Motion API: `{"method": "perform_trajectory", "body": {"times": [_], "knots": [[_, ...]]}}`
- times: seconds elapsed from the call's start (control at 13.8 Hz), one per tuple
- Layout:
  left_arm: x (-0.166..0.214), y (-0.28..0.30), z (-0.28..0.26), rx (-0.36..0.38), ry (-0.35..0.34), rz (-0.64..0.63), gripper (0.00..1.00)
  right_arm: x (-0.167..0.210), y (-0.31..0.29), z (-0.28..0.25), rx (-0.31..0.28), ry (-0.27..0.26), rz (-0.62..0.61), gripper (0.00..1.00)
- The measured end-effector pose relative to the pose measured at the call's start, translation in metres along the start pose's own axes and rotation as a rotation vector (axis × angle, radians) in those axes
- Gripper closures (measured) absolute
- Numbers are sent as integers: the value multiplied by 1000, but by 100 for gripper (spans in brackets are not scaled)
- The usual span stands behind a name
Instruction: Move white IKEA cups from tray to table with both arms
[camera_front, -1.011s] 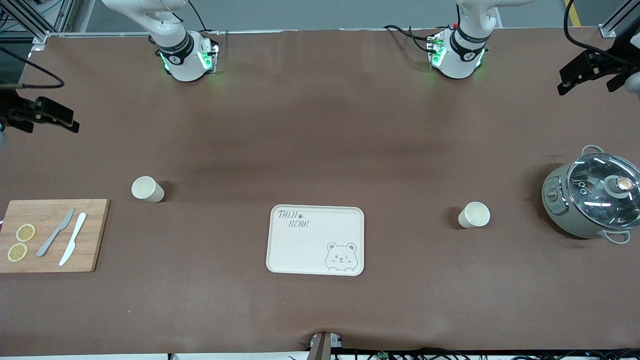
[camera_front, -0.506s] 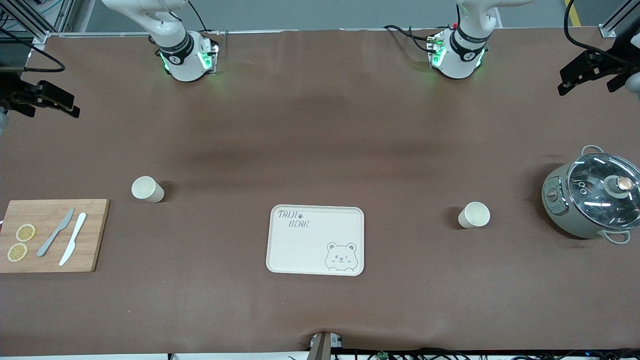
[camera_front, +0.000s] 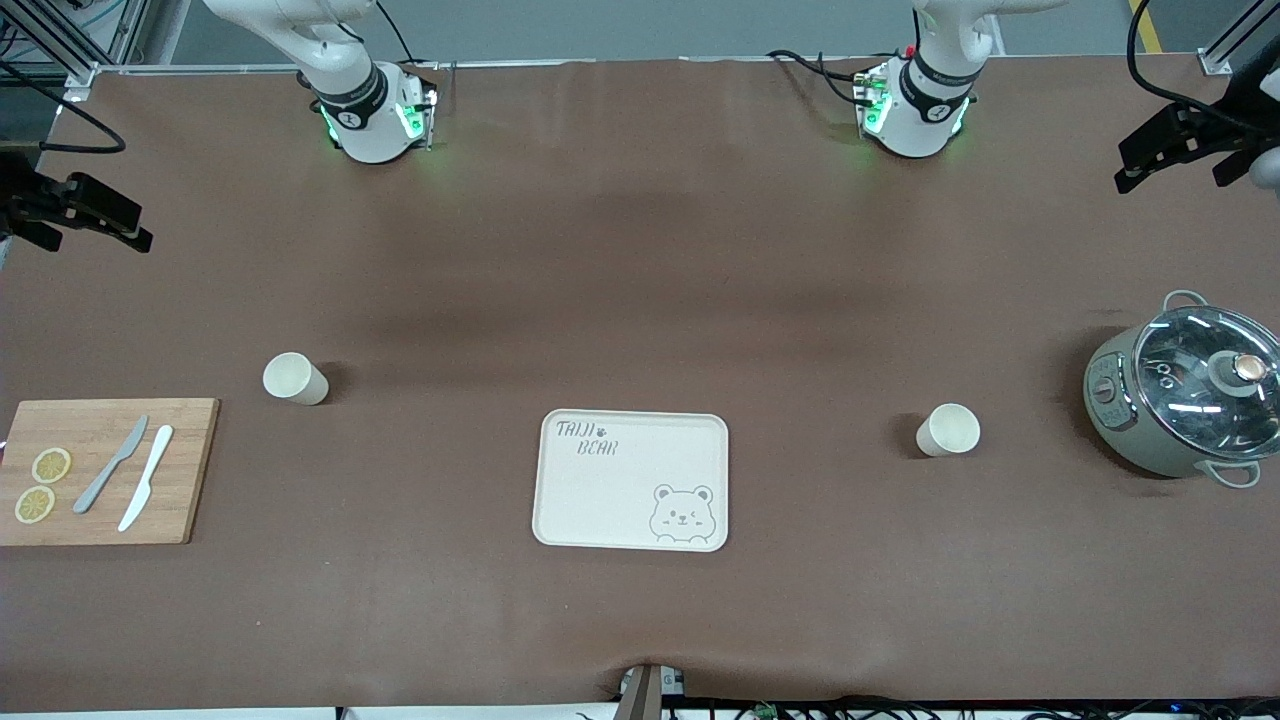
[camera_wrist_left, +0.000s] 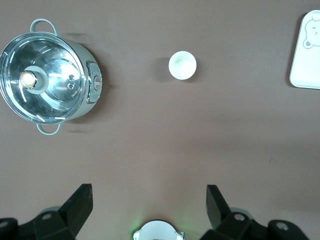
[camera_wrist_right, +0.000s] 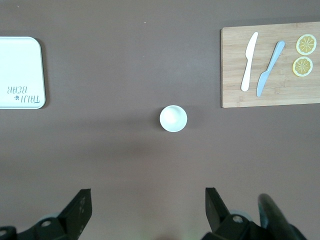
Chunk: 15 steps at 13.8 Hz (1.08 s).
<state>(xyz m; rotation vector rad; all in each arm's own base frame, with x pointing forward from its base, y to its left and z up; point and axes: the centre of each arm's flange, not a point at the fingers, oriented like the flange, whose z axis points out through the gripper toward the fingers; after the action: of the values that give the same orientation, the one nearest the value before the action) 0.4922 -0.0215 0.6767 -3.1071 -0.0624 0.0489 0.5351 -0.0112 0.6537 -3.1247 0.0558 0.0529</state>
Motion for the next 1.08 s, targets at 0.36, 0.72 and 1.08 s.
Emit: {"method": "perform_trajectory", "body": {"times": [0.36,0.72,1.08], "knots": [[1,0,-1,-1,9,0,0,0,2,0,-35,1,-1,0],[2,1,-1,-1,13,1,0,0,2,0,-39,1,-1,0],[7,2,6,-1,0,3,0,0,3,0,-39,1,2,0]]}}
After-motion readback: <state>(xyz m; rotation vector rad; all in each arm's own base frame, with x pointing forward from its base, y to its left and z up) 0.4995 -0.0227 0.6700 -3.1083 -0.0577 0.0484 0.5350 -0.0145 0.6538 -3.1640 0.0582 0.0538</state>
